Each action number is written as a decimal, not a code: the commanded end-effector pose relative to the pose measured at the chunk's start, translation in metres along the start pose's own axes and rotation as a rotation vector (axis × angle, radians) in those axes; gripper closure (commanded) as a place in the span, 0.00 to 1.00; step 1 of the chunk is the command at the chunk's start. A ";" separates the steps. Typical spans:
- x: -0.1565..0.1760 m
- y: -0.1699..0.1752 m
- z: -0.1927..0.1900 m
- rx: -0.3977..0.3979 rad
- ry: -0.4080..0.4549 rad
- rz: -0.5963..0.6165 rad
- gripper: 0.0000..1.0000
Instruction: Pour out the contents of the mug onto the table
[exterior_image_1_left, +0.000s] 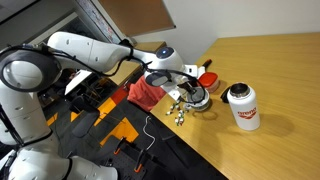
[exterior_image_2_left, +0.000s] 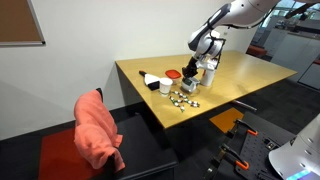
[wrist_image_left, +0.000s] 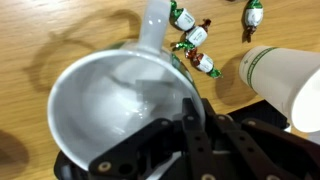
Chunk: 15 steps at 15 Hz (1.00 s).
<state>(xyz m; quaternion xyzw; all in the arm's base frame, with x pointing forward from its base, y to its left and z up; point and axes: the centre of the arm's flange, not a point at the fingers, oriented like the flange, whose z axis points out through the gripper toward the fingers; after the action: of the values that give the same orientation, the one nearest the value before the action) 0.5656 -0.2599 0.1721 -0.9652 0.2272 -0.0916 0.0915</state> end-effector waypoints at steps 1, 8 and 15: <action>0.021 0.003 -0.001 -0.027 0.045 0.018 0.97; 0.027 0.011 0.015 -0.051 0.104 0.020 0.97; 0.029 -0.003 0.007 -0.070 0.104 0.011 0.42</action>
<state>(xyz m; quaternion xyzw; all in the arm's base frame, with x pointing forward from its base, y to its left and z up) 0.5875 -0.2743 0.1587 -0.9625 0.2368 -0.1198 0.0557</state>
